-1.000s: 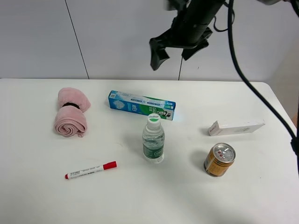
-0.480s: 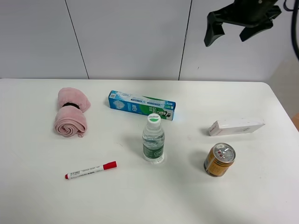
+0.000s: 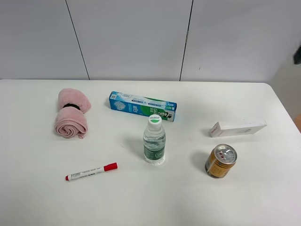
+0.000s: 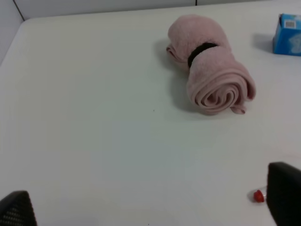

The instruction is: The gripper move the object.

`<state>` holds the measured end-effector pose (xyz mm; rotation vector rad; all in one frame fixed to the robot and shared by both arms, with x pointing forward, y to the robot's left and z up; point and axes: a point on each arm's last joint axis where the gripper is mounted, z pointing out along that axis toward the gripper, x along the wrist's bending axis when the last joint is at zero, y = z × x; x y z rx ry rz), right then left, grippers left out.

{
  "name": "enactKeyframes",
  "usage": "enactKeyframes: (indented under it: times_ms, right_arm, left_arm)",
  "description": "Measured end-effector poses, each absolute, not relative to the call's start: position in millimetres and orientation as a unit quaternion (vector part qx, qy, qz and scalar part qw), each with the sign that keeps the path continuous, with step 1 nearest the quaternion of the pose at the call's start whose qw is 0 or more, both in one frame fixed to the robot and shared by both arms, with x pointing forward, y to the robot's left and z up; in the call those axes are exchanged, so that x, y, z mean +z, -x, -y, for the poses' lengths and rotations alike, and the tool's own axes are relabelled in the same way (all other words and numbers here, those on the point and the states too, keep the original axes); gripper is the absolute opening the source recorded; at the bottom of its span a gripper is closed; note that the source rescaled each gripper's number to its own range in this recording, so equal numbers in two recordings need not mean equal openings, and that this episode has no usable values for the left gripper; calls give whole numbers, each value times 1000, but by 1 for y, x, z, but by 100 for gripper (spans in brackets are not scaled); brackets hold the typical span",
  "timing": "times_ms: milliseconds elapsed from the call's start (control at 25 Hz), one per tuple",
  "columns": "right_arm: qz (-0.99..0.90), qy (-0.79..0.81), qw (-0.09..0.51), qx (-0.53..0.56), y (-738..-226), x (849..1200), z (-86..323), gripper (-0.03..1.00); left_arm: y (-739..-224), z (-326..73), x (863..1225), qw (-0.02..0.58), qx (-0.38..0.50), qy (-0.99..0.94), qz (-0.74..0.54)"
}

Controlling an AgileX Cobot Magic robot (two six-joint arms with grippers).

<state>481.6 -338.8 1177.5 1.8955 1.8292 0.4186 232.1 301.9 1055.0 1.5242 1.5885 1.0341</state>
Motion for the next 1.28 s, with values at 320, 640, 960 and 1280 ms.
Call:
enactKeyframes:
  times_ms: [320, 640, 960, 1280]
  right_arm:
    - [-625, -680, 334, 188, -371, 1202, 332, 100]
    - [-611, -661, 366, 238, -299, 1153, 314, 100]
    - [-609, -628, 383, 297, -264, 1094, 302, 100]
    - [-611, -626, 379, 301, -251, 1055, 299, 100]
  left_arm:
    - [-232, -302, 1055, 347, 399, -588, -612]
    - [-232, -302, 1055, 347, 399, -588, -612]
    - [-232, -302, 1055, 347, 399, -588, -612]
    - [-232, -302, 1055, 347, 399, -588, -612]
